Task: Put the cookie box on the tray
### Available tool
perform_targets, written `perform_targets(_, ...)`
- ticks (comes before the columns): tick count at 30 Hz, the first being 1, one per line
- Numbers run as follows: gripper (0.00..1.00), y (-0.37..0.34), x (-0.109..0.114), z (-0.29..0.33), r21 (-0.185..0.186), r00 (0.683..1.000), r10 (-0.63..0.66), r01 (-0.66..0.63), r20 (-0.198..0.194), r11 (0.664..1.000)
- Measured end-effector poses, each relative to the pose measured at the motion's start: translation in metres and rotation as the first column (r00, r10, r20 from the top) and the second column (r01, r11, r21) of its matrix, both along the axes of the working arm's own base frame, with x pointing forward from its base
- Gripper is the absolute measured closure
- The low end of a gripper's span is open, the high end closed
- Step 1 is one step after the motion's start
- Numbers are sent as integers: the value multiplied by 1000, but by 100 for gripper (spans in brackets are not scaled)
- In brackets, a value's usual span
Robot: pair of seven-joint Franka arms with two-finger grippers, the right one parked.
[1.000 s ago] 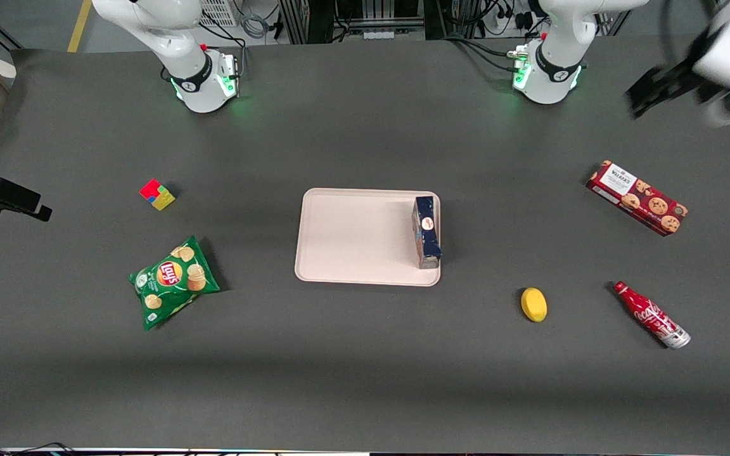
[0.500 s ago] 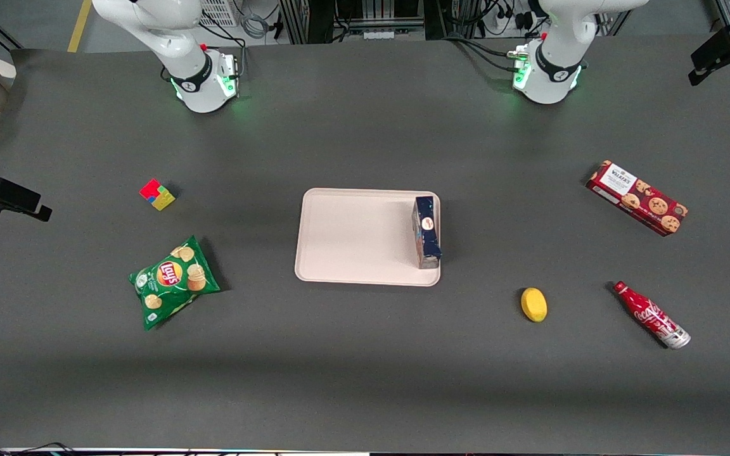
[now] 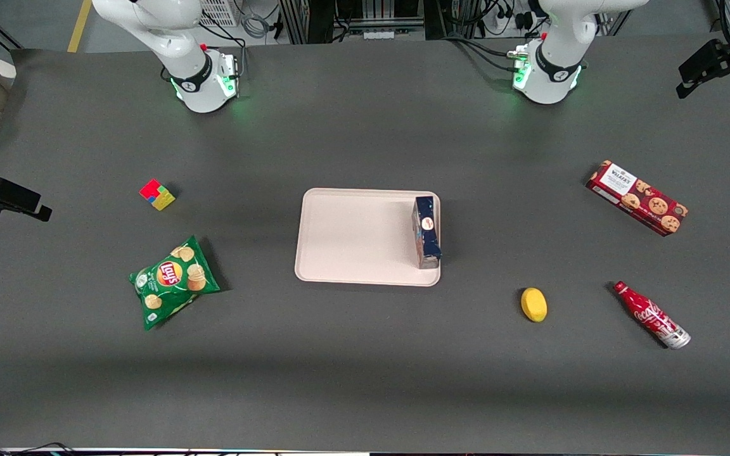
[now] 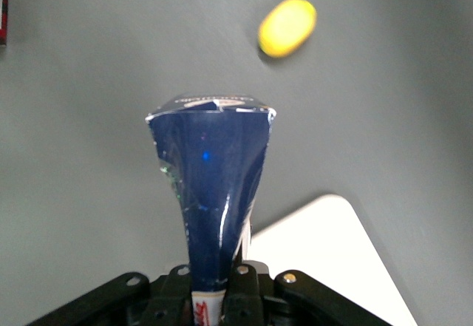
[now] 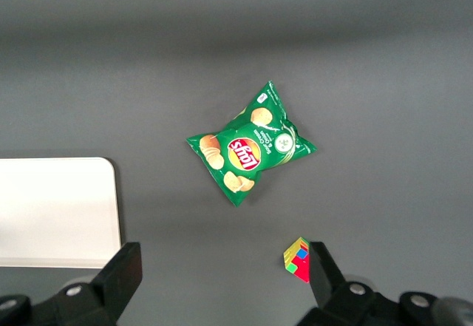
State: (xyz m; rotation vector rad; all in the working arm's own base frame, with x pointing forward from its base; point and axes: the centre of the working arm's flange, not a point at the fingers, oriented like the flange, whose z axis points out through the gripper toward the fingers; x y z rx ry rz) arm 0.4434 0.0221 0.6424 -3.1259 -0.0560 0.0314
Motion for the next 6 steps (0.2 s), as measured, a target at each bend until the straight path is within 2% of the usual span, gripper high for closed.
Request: perform_targets(6, 0, 0, 6, 0, -1, 1000, -9, 9, 1, 1000)
